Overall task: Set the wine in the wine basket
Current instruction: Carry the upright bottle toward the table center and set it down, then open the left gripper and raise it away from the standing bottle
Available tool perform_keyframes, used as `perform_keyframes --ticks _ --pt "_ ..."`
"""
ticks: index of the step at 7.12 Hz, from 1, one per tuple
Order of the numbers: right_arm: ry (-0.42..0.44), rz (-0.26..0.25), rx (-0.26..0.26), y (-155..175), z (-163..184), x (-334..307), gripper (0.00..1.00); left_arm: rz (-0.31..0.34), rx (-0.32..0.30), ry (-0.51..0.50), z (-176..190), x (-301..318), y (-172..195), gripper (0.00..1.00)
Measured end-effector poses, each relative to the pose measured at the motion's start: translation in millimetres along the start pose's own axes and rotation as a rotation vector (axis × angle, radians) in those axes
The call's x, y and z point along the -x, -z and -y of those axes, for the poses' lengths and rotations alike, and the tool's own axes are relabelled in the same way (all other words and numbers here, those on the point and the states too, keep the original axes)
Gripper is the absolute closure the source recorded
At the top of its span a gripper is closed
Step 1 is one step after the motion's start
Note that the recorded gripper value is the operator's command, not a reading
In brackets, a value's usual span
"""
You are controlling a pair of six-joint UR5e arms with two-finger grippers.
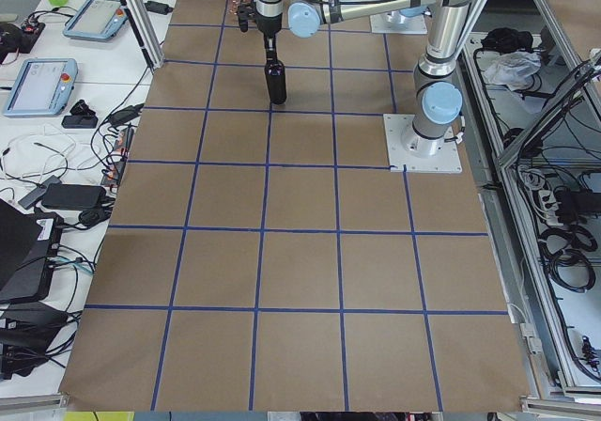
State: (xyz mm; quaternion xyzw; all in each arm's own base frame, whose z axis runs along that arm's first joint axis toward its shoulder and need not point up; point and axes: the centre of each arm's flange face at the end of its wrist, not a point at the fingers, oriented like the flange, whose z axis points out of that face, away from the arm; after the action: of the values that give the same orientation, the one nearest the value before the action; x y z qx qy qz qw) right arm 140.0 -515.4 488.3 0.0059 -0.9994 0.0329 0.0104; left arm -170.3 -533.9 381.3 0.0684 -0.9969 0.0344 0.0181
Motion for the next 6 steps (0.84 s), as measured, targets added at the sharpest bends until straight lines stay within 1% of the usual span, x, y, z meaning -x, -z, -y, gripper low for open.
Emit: perform_keyframes --ticks 2,3,6 --pt "0.0 0.0 0.0 0.2 -0.1 -0.3 0.0 0.018 0.017 -0.001 -5.3 2.4 -9.1 1.0" --pt "0.0 0.0 0.0 0.2 0.0 -0.6 0.0 0.024 0.02 -0.001 -6.7 3.4 -11.4 0.01" --pt "0.0 0.0 -0.003 0.5 0.2 -0.6 0.0 0.023 0.011 -0.001 -6.3 3.3 -3.3 0.0"
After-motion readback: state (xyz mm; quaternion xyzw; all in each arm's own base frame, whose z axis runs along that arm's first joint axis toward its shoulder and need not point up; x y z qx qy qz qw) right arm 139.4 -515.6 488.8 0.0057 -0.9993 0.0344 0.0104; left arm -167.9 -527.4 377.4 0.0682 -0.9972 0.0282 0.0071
